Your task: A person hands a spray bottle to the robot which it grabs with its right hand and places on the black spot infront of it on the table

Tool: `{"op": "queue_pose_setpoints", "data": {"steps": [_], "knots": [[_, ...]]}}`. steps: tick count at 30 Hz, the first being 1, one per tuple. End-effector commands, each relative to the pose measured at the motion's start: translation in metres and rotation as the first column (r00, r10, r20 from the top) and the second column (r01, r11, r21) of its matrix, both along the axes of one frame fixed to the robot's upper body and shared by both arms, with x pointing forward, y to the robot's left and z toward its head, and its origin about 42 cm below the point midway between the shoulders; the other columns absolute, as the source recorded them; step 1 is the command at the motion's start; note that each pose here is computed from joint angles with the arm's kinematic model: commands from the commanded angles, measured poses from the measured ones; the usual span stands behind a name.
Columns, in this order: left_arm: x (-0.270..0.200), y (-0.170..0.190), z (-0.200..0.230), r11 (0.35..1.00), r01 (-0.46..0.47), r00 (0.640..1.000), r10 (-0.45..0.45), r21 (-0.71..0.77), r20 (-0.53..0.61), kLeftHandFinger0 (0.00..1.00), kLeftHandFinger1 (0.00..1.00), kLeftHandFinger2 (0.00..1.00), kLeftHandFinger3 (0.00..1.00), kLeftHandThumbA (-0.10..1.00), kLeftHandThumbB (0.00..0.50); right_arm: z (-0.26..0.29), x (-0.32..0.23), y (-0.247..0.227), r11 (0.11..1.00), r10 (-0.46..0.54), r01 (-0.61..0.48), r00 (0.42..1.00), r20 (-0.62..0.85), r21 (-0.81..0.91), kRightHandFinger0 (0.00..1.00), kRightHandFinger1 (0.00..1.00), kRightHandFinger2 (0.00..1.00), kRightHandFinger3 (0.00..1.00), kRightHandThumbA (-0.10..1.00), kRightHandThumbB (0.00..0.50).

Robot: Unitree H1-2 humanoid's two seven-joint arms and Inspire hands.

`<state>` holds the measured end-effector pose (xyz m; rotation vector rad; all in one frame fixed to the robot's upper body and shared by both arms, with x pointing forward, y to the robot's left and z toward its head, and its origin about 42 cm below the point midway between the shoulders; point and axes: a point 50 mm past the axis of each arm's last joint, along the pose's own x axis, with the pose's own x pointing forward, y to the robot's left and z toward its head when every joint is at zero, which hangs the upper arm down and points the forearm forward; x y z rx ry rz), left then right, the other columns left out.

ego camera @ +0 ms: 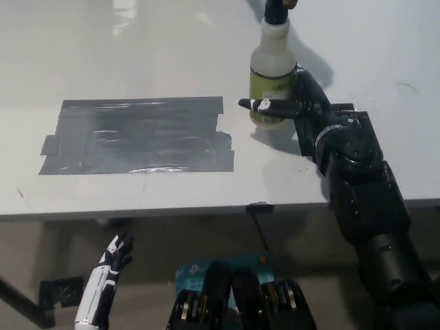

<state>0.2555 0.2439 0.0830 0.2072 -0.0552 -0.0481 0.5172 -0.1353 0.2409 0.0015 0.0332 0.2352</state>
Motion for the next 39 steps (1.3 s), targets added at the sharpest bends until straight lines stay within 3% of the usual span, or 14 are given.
{"op": "queue_pose_setpoints", "data": {"steps": [1,6,7,8,9,10,14,16,23,31,33,35,37,39], "knots": [[0.002,0.001,0.009,1.0,0.012,0.999,-0.012,0.015,0.053,1.0,1.0,1.0,1.0,1.0,0.106,0.047,0.013,0.005,1.0,0.006,-0.009,0.992,0.124,0.024,1.0,1.0,1.0,1.0,0.99,0.5],[0.002,0.001,0.01,1.0,0.017,0.998,-0.018,0.015,0.056,1.0,1.0,1.0,1.0,1.0,0.103,0.061,0.014,0.008,0.998,-0.062,0.058,0.977,0.204,0.029,1.0,1.0,1.0,1.0,0.9,0.499],[0.002,0.001,0.01,1.0,0.016,0.998,-0.017,0.016,0.055,1.0,1.0,1.0,1.0,1.0,0.115,0.062,0.014,0.009,0.995,-0.087,0.075,0.973,0.213,0.065,0.56,0.59,0.75,0.93,0.81,0.5],[0.002,0.001,0.01,1.0,0.016,0.998,-0.017,0.015,0.052,1.0,1.0,1.0,1.0,1.0,0.122,0.067,0.016,0.01,0.987,-0.151,0.129,0.955,0.257,0.1,0.17,0.19,0.36,0.53,0.76,0.5],[0.005,0.002,0.011,1.0,0.012,0.998,-0.012,0.013,0.053,1.0,1.0,1.0,1.0,1.0,0.135,0.078,0.016,0.012,0.98,-0.18,0.142,0.932,0.313,0.139,0.01,0.01,0.08,0.11,0.66,0.432],[0.007,0.002,0.013,1.0,0.009,0.998,-0.01,0.013,0.055,1.0,1.0,1.0,1.0,1.0,0.135,0.083,0.017,0.013,0.979,-0.181,0.137,0.927,0.33,0.152,0.0,0.0,0.06,0.07,0.65,0.421],[0.011,0.002,0.016,1.0,0.006,0.998,-0.006,0.009,0.064,1.0,1.0,1.0,1.0,1.0,0.128,0.106,0.014,0.02,0.974,-0.18,0.111,0.908,0.378,0.198,0.02,0.21,0.46,0.18,0.56,0.4],[0.011,0.002,0.016,1.0,0.008,0.998,-0.008,0.013,0.067,1.0,1.0,1.0,1.0,1.0,0.129,0.113,0.011,0.024,0.973,-0.18,0.1,0.894,0.411,0.207,0.04,0.27,0.51,0.19,0.54,0.39],[0.014,0.003,0.018,1.0,0.015,0.997,-0.017,0.027,0.079,1.0,1.0,1.0,1.0,1.0,0.113,0.118,0.007,0.029,0.981,-0.188,0.142,0.855,0.482,0.131,0.0,0.21,0.43,0.07,0.62,0.423],[0.016,0.004,0.02,1.0,0.014,0.996,-0.016,0.017,0.091,1.0,1.0,1.0,1.0,1.0,0.091,0.091,0.009,0.007,0.953,-0.302,0.273,0.811,0.501,0.134,0.01,0.18,0.34,0.06,0.67,0.484],[0.015,0.004,0.021,1.0,0.016,0.996,-0.017,0.018,0.092,1.0,1.0,1.0,1.0,1.0,0.08,0.082,0.009,-0.001,0.934,-0.334,0.349,0.786,0.52,0.074,0.0,0.11,0.27,0.02,0.7,0.422],[0.015,0.005,0.02,1.0,0.016,0.996,-0.017,0.012,0.089,1.0,1.0,1.0,1.0,1.0,0.092,0.072,0.009,-0.009,0.92,-0.372,0.381,0.782,0.5,0.089,0.02,0.15,0.31,0.15,0.7,0.446],[0.014,0.004,0.02,1.0,0.015,0.996,-0.017,0.016,0.088,1.0,1.0,1.0,1.0,1.0,0.11,0.056,0.008,-0.023,0.894,-0.413,0.442,0.756,0.507,0.07,0.0,0.09,0.22,0.06,0.72,0.39],[0.015,0.005,0.019,1.0,0.012,0.996,-0.012,0.001,0.086,1.0,1.0,1.0,1.0,1.0,0.102,0.047,0.011,-0.031,0.876,-0.443,0.476,0.738,0.509,0.073,0.0,0.06,0.21,0.0,0.79,0.424]]}}
